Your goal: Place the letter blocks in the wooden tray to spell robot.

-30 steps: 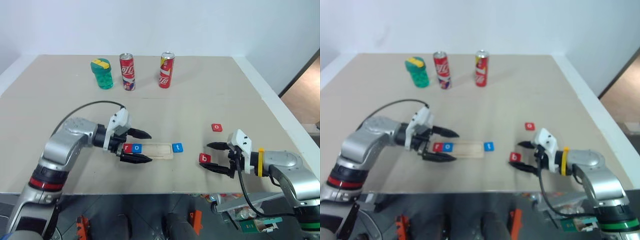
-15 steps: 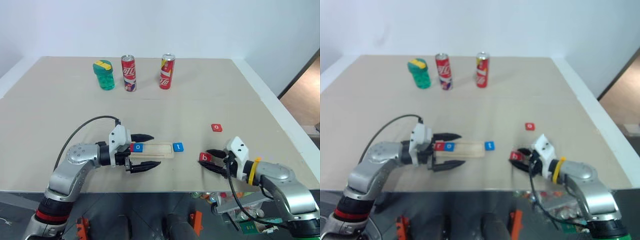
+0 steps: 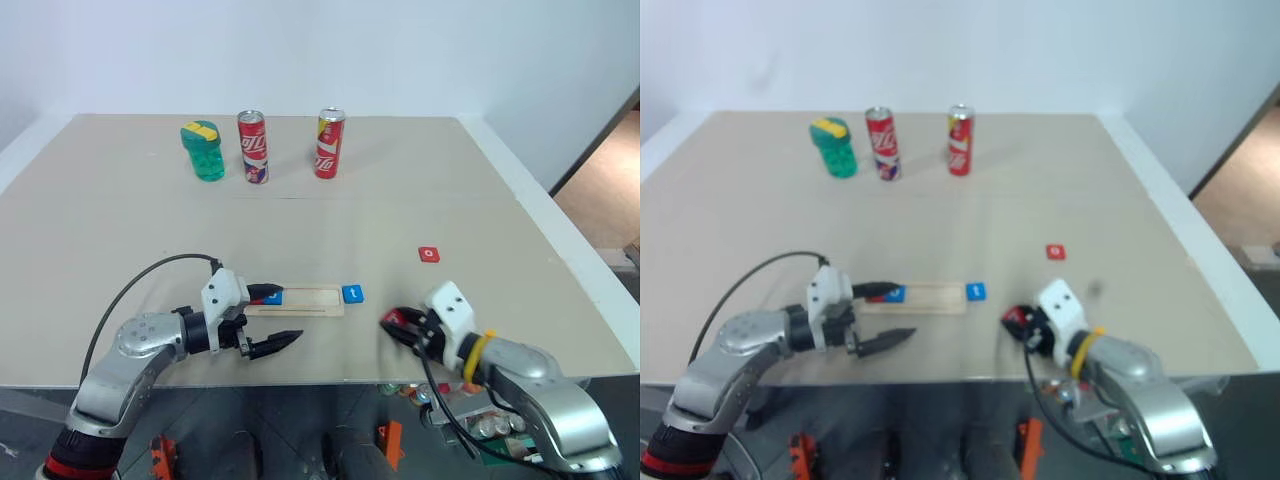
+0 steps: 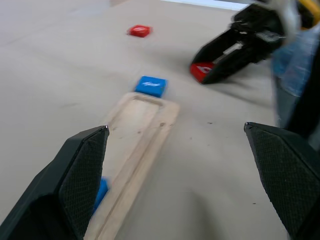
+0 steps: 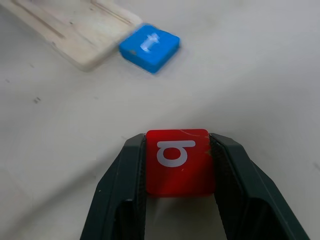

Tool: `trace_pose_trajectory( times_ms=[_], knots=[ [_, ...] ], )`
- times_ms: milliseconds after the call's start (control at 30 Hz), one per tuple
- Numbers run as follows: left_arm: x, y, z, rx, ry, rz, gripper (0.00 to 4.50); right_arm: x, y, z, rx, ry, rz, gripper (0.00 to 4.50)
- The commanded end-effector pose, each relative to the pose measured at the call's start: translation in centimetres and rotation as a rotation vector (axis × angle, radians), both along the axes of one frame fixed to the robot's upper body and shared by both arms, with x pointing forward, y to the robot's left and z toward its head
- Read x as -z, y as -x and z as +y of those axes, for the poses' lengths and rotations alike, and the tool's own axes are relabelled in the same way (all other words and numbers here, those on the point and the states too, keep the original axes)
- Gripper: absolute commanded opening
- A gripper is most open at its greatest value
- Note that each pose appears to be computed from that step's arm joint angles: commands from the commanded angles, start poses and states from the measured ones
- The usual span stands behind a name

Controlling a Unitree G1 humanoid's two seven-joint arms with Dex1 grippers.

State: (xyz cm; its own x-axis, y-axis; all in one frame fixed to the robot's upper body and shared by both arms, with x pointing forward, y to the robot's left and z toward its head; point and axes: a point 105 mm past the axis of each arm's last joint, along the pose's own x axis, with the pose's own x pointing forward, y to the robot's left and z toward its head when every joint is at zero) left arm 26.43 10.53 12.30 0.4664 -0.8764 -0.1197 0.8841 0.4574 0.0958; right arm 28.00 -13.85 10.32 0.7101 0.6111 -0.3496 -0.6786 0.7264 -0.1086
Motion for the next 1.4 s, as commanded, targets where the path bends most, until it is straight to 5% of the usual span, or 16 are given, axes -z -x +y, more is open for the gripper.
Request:
trace_pose_trajectory(
  times_ms=[33, 233, 767, 833, 933, 1133, 1367, 1400],
  knots=[
    [-0.9, -0.3, 0.9, -0.110, 0.024, -0.062, 4.50, -3.7, -0.5, 4.2, -0.145, -0.052, -0.102, 1.23],
    [0.0, -0.7, 3.1, -0.297, 0.016, -0.079, 4.50, -3.9, -2.5, 10.3, -0.451, 0.021, -0.131, 1.23],
    [-0.4, 0.6, 3.0, -0.311, 0.011, -0.094, 4.50, -1.2, -3.8, 13.0, -0.658, 0.083, -0.132, 1.23],
    [-0.4, 0.6, 2.9, -0.310, 0.011, -0.094, 4.50, -1.0, -3.6, 13.1, -0.678, 0.083, -0.127, 2.26],
    [-0.4, 0.5, 2.8, -0.300, 0.008, -0.094, 4.50, -1.1, -3.8, 13.4, -0.679, 0.083, -0.139, 2.37],
    [-0.6, 0.7, 2.3, -0.252, -0.019, -0.115, 4.50, -2.6, -4.5, 13.1, -0.650, 0.036, -0.170, 4.40],
    [-0.4, 2.2, 1.6, -0.059, -0.087, -0.124, 4.50, -8.6, -4.1, 10.9, -0.568, -0.153, -0.212, 4.46],
    [-0.4, 2.5, 1.4, -0.031, -0.083, -0.110, 4.50, -8.5, -3.4, 10.6, -0.584, -0.158, -0.193, 4.07]
  ],
)
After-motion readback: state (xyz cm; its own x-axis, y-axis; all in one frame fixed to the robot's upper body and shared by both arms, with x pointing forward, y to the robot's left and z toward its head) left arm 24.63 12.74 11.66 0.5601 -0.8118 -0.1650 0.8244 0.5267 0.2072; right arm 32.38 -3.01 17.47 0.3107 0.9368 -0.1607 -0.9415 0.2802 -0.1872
